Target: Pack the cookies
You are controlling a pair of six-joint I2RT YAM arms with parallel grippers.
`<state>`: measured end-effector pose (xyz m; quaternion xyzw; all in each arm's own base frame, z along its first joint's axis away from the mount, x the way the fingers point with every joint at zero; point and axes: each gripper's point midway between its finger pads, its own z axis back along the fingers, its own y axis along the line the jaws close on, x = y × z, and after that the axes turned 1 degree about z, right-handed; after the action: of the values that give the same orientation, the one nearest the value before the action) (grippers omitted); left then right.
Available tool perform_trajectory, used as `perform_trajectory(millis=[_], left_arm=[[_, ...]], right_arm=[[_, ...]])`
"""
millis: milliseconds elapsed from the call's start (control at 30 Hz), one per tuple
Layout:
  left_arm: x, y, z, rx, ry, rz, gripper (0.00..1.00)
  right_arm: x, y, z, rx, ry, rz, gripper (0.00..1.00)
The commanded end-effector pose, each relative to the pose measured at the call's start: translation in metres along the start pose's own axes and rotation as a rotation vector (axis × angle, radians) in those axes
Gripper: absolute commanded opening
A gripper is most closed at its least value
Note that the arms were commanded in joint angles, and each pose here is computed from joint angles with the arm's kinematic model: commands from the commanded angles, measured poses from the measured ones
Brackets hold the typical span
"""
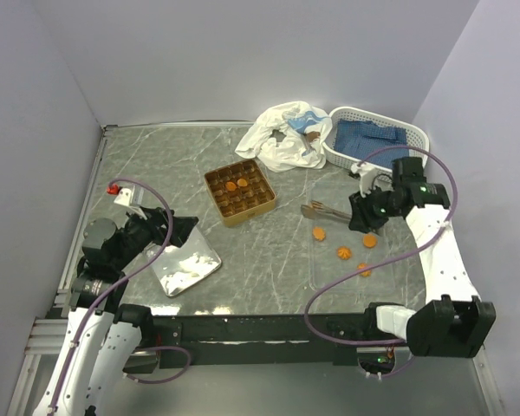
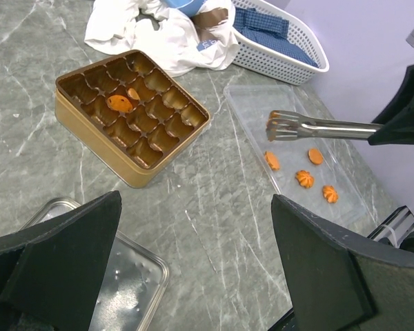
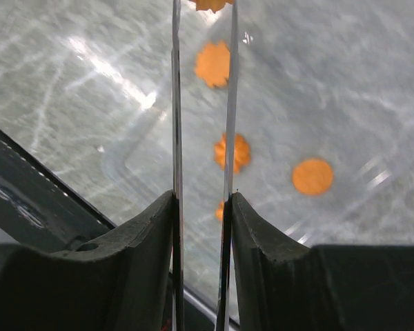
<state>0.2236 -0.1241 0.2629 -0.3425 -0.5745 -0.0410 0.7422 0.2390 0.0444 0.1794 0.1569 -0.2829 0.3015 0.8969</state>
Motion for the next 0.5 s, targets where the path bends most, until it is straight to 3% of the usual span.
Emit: perform_trajectory(millis=[0,267,467], left_arm=[[0.008,0.000,-0.002,-0.007,-0.026,-0.025,0.96],[0.007,0.006,-0.005,0.019,-0.016,-0.017,0.96],[0.006,0.010,-0.007,0.036,-0.009,-0.012,0.97]], right_arm=[[0.055,0.013,-0.006,0.050,-0.109,0.056,0.34],[0.131,0.045,-0.027,0.170,-0.129,0.161,0.34],[0.174,0.043,-0.052,0.156,-0.137,0.188,0.34]])
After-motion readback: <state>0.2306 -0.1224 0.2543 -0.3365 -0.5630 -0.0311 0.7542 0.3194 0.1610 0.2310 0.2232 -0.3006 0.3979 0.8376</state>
